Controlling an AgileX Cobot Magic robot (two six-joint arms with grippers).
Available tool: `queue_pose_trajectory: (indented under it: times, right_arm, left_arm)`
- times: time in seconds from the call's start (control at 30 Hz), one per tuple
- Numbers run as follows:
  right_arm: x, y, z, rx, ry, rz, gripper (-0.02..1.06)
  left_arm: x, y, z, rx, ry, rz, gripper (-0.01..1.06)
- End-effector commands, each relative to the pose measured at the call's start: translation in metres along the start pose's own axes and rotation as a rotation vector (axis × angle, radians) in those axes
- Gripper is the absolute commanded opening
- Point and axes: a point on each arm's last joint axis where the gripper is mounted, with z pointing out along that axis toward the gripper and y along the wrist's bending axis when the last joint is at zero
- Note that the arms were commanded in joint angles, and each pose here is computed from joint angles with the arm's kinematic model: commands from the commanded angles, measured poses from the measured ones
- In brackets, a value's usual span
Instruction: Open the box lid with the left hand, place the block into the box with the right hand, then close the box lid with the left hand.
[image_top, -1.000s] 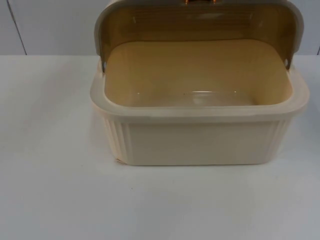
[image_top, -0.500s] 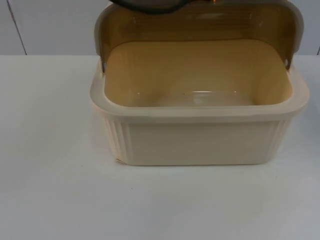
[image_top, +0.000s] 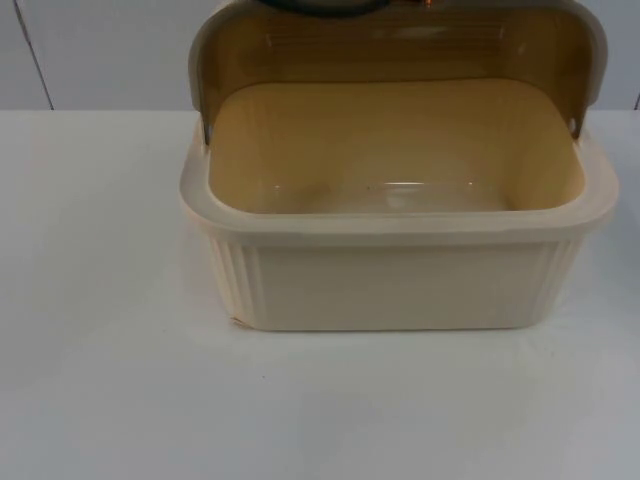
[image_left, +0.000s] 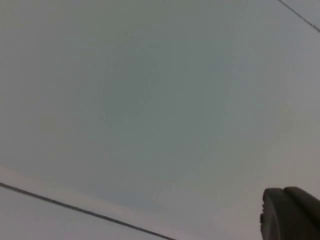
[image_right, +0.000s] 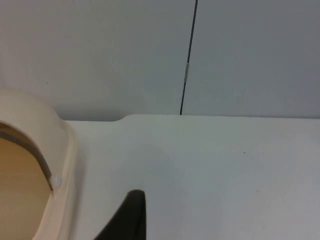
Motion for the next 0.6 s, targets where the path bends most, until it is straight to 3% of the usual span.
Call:
queue_pose_trajectory:
  times: [0.0,0.3,0.4,0.53,0.57]
  right_arm:
    - [-0.002,0.001,-0.001,-0.002,-0.026,-0.006,1.05]
    - [-0.003,0.009,-0.001,-0.047,-0.035,-0.039,1.05]
    - [-0.003,0.009,-0.001,-0.047,-0.034,-0.032,1.05]
    - [-0.003,0.009,-0.001,-0.047,-0.034,-0.017,1.05]
    - [-0.003,0.009,-0.001,-0.047,-0.034,-0.017,1.05]
  left_arm:
    - [-0.001,-0.003,0.003,0.007,-0.002,-0.027,0.0]
    - [0.008,-0.01,0.008,0.033,0.064,-0.055,0.0]
    - [0.012,-0.014,0.01,0.047,0.096,-0.144,0.0]
    - [0.023,-0.02,0.013,0.072,0.166,-0.358,0.0]
    - [0.025,-0.022,0.013,0.083,0.184,-0.352,0.0]
